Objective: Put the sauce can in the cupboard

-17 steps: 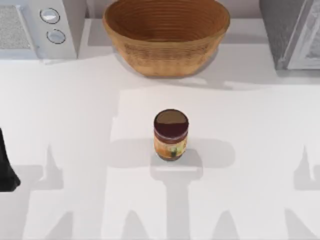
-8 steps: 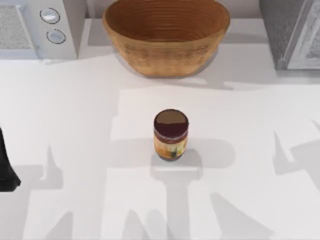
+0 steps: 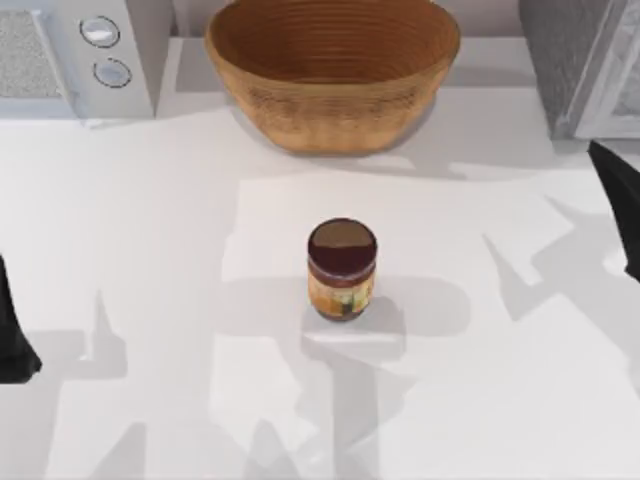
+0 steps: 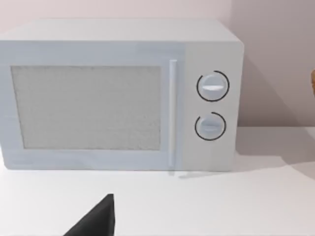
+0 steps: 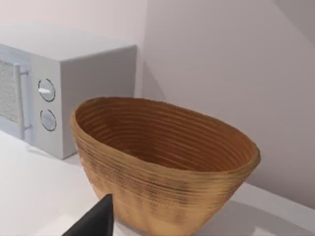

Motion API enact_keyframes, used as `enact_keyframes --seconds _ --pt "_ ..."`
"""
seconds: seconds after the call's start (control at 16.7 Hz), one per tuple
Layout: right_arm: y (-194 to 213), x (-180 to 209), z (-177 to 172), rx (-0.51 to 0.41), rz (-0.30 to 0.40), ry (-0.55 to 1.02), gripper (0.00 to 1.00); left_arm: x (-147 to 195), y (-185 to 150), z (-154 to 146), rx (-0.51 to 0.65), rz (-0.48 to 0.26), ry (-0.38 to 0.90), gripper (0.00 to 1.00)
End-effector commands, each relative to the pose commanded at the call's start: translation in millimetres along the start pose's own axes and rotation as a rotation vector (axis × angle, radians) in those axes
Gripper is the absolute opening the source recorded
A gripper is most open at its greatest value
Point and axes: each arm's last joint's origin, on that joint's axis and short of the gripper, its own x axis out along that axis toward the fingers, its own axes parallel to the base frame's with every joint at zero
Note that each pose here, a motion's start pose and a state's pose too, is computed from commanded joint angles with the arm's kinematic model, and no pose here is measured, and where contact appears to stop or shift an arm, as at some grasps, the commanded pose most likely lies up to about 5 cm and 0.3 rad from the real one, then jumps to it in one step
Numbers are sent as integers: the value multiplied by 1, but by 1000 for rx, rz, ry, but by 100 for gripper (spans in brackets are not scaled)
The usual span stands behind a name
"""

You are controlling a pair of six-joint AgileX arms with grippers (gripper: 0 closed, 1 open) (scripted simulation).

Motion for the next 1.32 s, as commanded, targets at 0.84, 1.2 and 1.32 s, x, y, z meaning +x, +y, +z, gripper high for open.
enact_keyframes --seconds 0.84,1.2,1.32 --pt "-11 100 -56 17 422 85 100 0 0 0 0 0 0 100" --pt "-7 129 -93 19 581 94 100 0 0 0 0 0 0 100" --pt "-5 137 -105 20 627 96 100 0 0 0 0 0 0 100"
